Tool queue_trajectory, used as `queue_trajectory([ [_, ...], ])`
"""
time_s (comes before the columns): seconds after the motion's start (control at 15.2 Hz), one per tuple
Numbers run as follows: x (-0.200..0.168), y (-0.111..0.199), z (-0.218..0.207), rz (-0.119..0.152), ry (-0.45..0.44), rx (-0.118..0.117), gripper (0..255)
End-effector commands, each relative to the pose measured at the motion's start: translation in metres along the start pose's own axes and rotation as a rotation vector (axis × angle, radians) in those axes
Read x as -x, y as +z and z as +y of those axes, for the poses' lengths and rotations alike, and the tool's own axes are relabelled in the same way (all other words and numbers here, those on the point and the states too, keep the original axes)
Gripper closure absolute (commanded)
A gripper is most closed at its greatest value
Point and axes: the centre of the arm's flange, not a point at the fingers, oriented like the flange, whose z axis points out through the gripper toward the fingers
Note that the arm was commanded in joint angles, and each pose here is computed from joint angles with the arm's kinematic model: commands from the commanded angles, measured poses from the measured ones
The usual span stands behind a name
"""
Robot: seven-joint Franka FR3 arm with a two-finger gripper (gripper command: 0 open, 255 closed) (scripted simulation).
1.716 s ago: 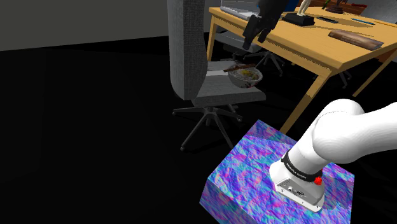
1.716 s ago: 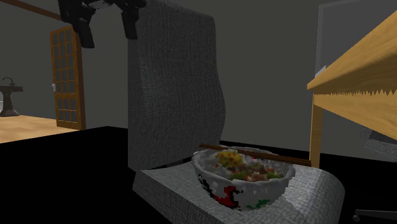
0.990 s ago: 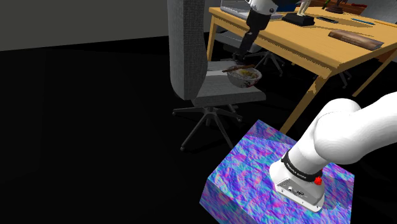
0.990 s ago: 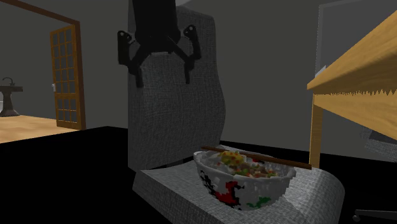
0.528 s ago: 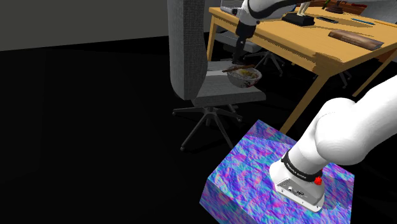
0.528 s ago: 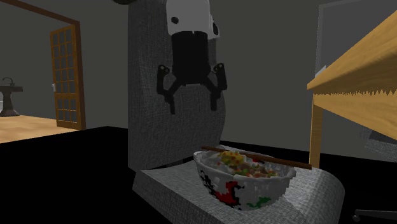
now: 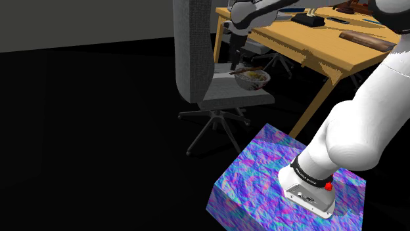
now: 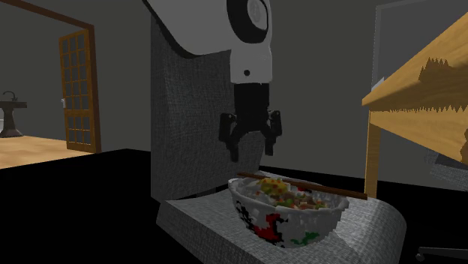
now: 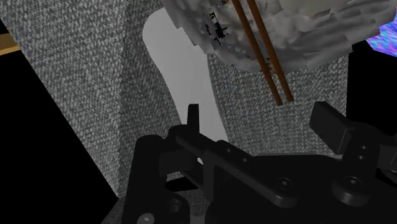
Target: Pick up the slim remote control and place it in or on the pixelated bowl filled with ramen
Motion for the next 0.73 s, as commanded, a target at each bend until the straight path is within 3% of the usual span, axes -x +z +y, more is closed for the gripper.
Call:
queue_trajectory([
  [0.0,-0.009,0.021,0.018,-0.007,-0.076,-0.009,0],
  [0.26,-0.034,0.058,0.050,-0.022,-0.214,-0.027,0],
  [0.66,-0.034,0.087,0.051,-0.023,-0.221,-0.028,0],
])
